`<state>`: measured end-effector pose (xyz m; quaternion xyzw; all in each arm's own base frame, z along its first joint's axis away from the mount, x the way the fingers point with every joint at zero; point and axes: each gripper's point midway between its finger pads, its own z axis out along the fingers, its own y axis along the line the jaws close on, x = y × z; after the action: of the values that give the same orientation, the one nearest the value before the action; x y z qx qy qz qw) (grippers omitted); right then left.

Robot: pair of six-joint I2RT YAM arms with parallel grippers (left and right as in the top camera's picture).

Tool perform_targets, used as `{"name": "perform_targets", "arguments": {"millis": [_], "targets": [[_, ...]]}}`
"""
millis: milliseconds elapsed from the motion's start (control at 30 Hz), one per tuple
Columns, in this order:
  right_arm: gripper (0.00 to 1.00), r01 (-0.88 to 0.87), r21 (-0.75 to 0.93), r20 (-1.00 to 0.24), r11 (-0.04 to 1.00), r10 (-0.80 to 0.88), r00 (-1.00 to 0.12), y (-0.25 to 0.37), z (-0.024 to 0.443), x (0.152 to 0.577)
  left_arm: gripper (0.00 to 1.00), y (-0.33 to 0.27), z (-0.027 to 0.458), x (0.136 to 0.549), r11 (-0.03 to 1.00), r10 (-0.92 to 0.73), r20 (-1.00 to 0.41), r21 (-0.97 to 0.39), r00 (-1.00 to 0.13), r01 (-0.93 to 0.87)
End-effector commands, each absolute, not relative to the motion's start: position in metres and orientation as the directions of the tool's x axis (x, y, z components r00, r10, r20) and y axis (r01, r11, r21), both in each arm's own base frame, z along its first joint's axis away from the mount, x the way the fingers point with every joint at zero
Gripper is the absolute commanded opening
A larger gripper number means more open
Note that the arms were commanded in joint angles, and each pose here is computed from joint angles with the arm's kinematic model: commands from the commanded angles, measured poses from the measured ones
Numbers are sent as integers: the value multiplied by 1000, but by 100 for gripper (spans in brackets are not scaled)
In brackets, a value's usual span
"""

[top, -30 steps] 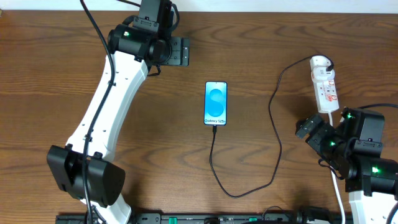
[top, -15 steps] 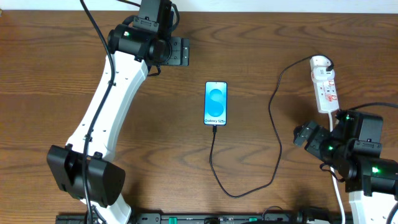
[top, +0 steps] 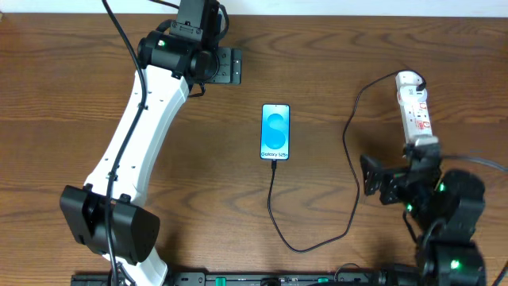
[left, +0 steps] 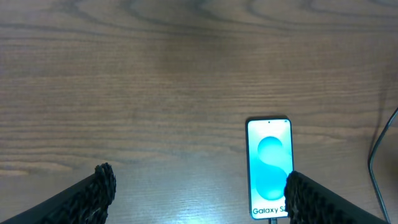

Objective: Plug charger to phone and switch on socket

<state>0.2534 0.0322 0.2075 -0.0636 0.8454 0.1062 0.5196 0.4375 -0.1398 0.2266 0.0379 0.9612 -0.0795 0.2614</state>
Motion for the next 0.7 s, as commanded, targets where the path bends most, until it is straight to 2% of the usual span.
{"name": "perform_targets", "arguments": {"millis": [0,200,400,667], "targets": [[99,-303,19,-945,953,-81,-316,43,206,249,88,-137,224,438,987,16,-505,-129,-863,94],[99,-287,-84,-991,954,-109,-73,45,205,245,88,-137,224,438,987,16,-505,-129,-863,94],[99,-284,-249,-968,926,-229,103,51,199,239,88,-137,224,438,987,16,-505,-129,-863,94],[99,-261,-253,-966,932,-229,121,48,188,240,88,-137,224,438,987,16,-505,-129,-863,94]]}}
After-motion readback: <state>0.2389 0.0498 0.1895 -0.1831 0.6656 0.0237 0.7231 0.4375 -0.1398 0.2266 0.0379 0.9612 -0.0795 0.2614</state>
